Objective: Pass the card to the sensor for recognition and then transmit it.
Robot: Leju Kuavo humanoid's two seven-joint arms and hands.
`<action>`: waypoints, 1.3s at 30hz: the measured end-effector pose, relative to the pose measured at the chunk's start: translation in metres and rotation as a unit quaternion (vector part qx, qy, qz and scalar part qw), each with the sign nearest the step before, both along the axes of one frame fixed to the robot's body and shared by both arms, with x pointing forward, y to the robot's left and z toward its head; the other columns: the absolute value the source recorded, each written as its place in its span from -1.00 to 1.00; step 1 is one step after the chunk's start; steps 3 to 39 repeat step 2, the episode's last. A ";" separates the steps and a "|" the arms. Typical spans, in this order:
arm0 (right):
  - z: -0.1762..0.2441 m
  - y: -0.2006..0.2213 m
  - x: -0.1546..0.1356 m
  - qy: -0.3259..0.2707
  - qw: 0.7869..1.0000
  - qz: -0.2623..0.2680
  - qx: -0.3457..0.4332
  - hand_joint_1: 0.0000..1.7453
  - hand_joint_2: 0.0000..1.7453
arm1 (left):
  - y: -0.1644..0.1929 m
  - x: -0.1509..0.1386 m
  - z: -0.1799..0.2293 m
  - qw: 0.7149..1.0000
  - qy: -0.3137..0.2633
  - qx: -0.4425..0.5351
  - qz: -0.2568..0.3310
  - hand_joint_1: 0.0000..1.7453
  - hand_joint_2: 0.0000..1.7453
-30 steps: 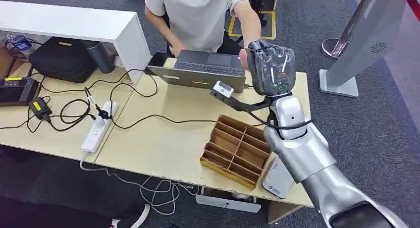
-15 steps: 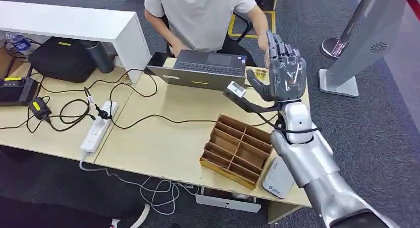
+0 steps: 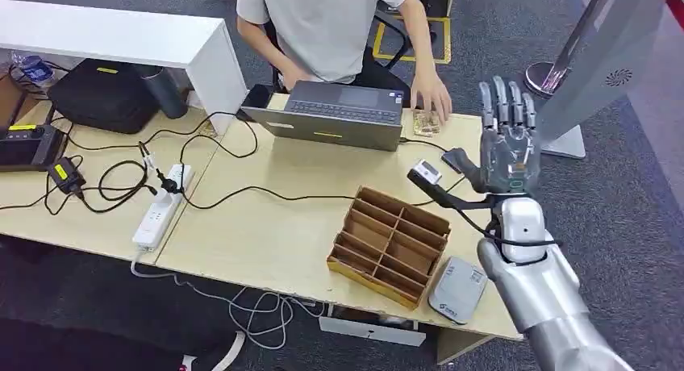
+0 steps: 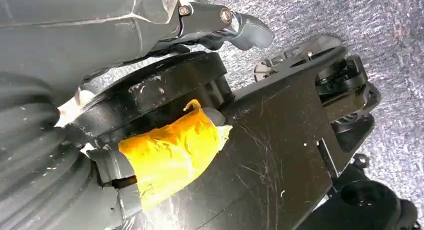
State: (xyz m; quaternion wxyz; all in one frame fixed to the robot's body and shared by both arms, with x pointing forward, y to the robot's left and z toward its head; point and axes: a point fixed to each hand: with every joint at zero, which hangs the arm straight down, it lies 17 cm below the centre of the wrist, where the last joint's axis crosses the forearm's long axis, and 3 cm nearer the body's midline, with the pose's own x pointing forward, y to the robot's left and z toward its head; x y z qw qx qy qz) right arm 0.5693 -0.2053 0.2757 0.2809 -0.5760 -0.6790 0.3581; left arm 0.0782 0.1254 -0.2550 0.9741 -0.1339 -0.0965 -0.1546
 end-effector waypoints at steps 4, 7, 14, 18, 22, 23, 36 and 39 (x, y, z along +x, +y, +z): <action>-0.009 -0.030 -0.001 0.002 1.000 -0.024 -0.012 -1.00 1.00 | 0.000 0.000 0.000 1.000 -0.001 0.000 0.002 -1.00 1.00; -0.009 -0.030 -0.001 0.002 1.000 -0.024 -0.012 -1.00 1.00 | 0.000 0.000 0.000 1.000 -0.001 0.000 0.002 -1.00 1.00; -0.009 -0.030 -0.001 0.002 1.000 -0.024 -0.012 -1.00 1.00 | 0.000 0.000 0.000 1.000 -0.001 0.000 0.002 -1.00 1.00; -0.009 -0.030 -0.001 0.002 1.000 -0.024 -0.012 -1.00 1.00 | 0.000 0.000 0.000 1.000 -0.001 0.000 0.002 -1.00 1.00; -0.009 -0.030 -0.001 0.002 1.000 -0.024 -0.012 -1.00 1.00 | 0.000 0.000 0.000 1.000 -0.001 0.000 0.002 -1.00 1.00; -0.009 -0.030 -0.001 0.002 1.000 -0.024 -0.012 -1.00 1.00 | 0.000 0.000 0.000 1.000 -0.001 0.000 0.002 -1.00 1.00; -0.009 -0.030 -0.001 0.002 1.000 -0.024 -0.012 -1.00 1.00 | 0.000 0.000 0.000 1.000 -0.001 0.000 0.002 -1.00 1.00; -0.009 -0.030 -0.001 0.002 1.000 -0.024 -0.012 -1.00 1.00 | 0.000 0.000 0.000 1.000 -0.001 0.000 0.002 -1.00 1.00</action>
